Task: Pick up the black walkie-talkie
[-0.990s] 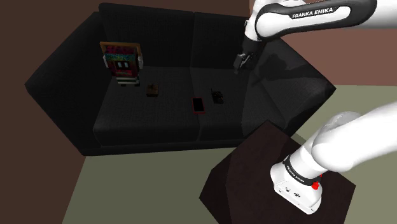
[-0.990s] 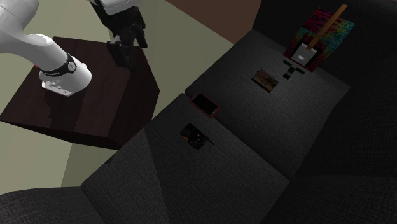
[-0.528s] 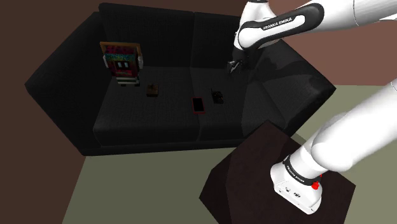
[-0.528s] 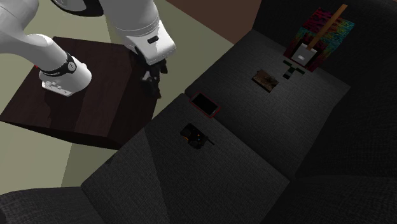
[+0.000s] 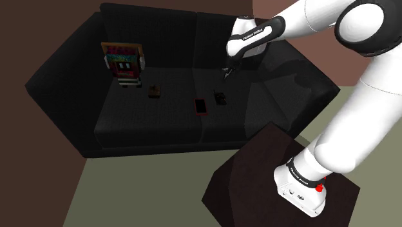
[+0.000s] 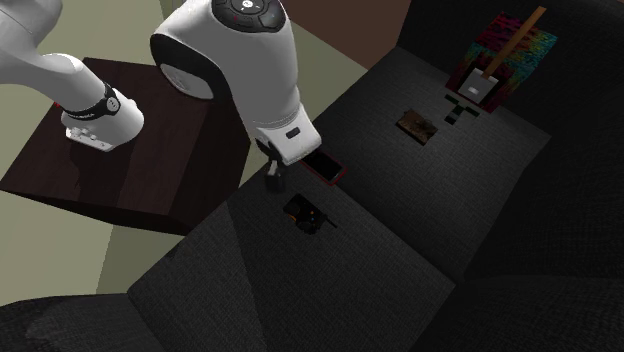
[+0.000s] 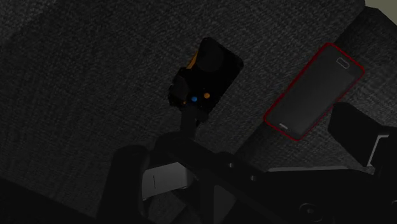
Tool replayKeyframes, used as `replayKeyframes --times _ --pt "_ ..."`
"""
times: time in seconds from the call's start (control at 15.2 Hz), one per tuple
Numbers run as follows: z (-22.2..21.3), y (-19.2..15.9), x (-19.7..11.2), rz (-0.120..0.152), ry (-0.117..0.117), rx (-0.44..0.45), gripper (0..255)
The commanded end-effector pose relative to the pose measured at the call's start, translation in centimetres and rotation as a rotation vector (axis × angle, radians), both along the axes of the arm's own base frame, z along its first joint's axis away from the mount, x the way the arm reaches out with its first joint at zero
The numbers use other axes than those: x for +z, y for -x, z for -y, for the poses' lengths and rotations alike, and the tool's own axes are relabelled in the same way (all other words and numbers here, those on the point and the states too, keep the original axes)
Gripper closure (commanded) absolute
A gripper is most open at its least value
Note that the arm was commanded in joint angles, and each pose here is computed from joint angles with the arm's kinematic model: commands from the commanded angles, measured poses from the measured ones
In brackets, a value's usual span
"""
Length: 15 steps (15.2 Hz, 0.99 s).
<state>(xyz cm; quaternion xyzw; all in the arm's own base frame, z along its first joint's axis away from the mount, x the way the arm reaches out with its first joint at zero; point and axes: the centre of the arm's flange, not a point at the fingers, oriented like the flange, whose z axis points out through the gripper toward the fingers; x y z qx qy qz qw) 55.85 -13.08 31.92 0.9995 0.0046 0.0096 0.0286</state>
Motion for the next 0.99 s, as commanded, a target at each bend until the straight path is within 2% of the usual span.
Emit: replayKeyframes --times 0.0,0.79,0.92 --pt "0.6 -1.7 -2.1 -0.005 -0.004 -0.005 0" --pt "5.8 -10.7 -14.6 -0.034 -0.027 -0.038 0" --pt "6.1 -11.2 -15.8 -0.036 -0.029 -0.040 0"
